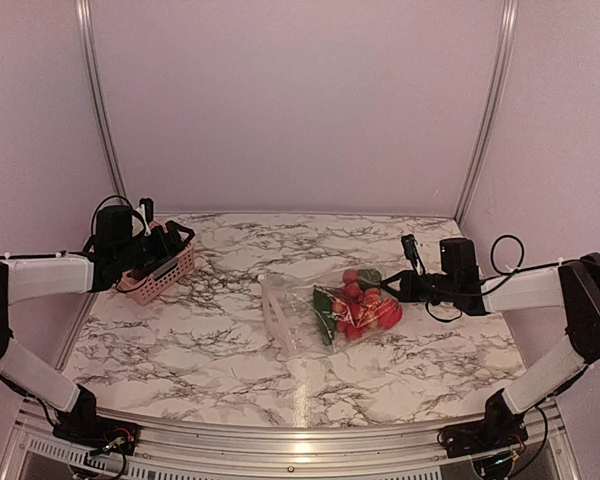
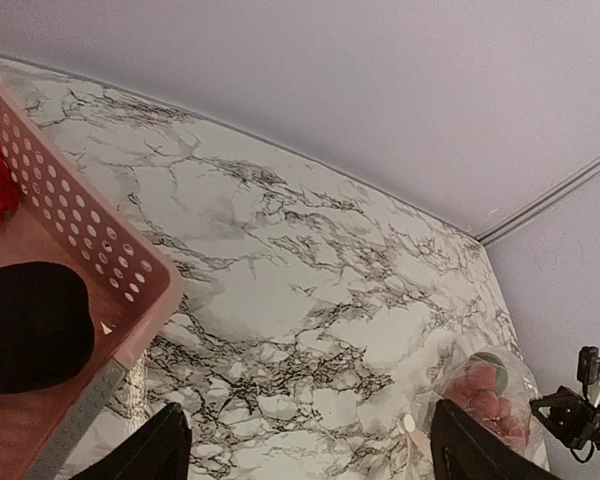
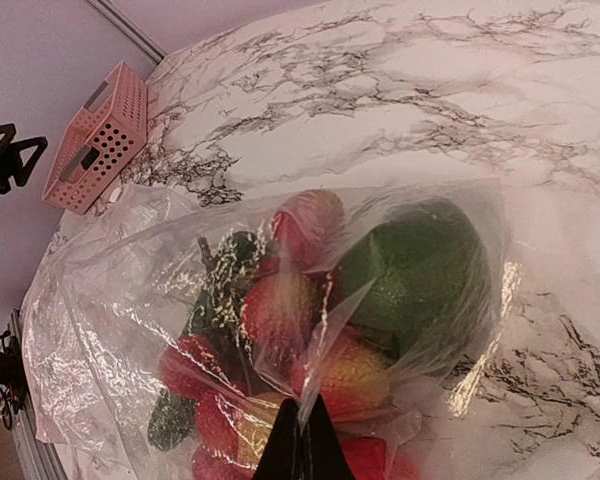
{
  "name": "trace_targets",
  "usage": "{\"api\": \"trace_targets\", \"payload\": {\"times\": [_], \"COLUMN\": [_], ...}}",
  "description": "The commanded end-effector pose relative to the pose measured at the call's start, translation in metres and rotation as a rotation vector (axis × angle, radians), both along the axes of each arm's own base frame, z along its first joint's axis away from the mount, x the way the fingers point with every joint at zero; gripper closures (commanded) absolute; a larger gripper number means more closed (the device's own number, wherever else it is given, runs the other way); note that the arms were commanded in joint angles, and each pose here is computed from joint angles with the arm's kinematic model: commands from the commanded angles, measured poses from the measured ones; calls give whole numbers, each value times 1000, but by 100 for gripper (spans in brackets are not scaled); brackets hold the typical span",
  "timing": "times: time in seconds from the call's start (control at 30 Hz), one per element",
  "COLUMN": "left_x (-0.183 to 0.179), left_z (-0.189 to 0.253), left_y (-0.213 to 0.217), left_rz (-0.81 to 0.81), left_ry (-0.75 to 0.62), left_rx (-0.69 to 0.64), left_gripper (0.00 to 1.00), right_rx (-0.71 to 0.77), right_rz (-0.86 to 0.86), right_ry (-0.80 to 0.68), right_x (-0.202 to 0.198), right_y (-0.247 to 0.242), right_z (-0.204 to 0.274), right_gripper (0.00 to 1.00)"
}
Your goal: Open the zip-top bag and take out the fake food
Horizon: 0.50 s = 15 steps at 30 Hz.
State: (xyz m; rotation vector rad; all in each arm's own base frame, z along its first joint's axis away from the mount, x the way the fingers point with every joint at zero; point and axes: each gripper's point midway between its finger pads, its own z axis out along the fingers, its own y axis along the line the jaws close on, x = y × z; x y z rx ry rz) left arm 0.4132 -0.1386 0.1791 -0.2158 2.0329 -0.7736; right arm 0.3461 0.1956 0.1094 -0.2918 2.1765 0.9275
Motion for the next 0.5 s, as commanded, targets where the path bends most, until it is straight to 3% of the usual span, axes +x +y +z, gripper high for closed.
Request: {"api": "trace_targets", "payload": {"times": [0.0,0.47], "left_x": [-35,-96], "left_z": [-3,-68], "left_y": [-51,-170], "left_rz": [-187,-462], "left_ry": [-38,130], "left_rx": [-46,-142], "left_gripper": [19,51], "right_rx": [21,-4], "right_rz": [3,-5], "right_ry": [-12,-1], "right_x": [4,5], "right_y": [0,-2], "right_z": [5,-1], "right_gripper": [100,100]}}
